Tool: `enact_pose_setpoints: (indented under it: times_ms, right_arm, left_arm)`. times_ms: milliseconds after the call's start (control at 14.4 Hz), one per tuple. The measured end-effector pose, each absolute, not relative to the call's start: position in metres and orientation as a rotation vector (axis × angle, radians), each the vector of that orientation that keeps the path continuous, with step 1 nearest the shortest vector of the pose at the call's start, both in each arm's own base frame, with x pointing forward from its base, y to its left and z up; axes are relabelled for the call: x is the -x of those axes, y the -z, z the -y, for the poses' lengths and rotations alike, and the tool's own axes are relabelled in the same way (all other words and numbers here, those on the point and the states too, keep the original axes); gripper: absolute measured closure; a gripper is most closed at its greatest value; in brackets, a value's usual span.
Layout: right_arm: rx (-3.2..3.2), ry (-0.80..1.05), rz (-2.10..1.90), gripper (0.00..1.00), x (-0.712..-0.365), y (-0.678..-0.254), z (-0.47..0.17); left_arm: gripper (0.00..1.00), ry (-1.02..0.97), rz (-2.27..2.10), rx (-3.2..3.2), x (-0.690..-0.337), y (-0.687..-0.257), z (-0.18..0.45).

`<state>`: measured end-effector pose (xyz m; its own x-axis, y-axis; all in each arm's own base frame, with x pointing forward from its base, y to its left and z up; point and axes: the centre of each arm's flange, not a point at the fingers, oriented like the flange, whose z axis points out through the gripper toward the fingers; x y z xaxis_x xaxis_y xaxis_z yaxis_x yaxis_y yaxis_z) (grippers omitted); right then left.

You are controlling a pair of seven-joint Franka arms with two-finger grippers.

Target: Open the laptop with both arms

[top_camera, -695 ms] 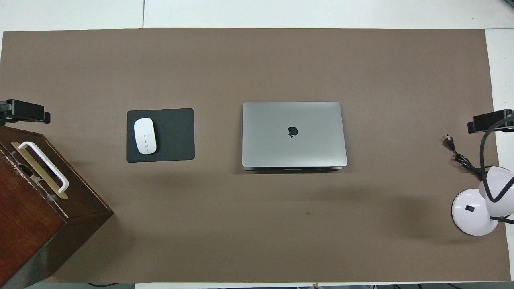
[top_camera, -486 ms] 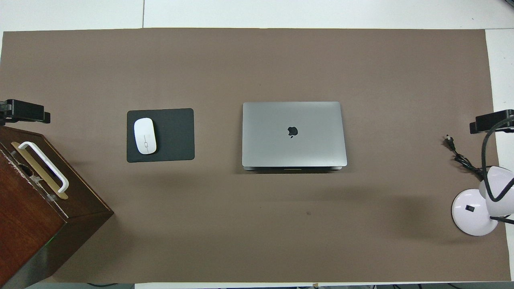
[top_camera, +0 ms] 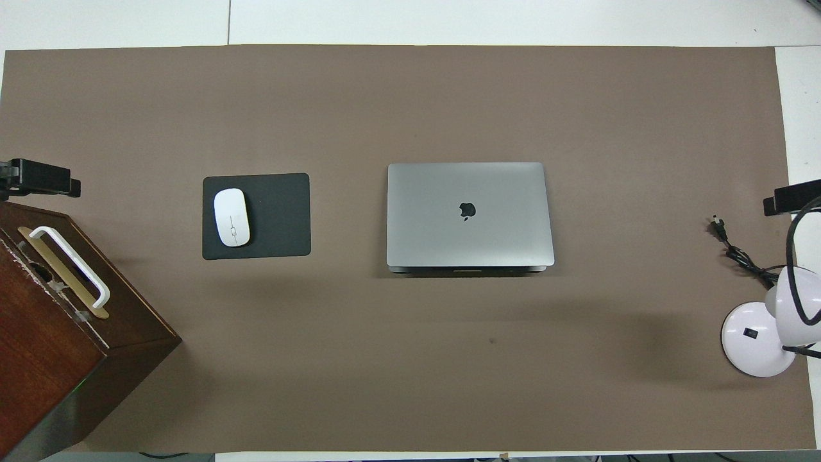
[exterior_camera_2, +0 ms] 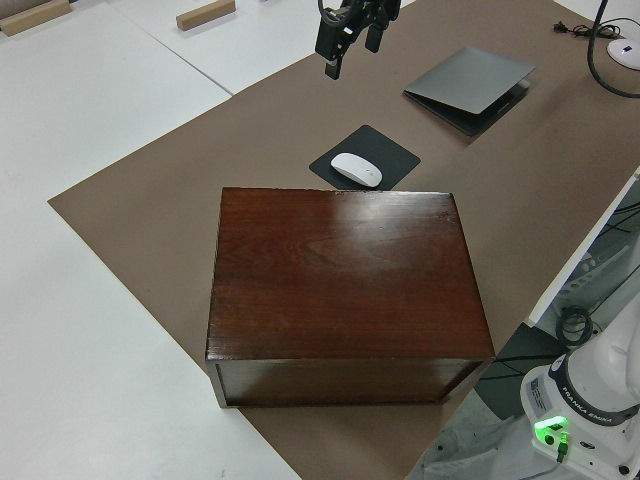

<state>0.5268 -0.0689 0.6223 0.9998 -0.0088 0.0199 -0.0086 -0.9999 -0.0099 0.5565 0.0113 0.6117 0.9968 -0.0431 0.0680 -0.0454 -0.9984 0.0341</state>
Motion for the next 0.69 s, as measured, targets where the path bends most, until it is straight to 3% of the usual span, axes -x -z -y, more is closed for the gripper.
enact_pose_setpoints:
  times_ms: [695]
  right_arm:
    - [3.129,0.139,-0.030,0.00,-0.537,-0.617,0.066]
  left_arm:
    - [0.00,-0.110,0.102,-3.102,-0.557,-0.612,0.001]
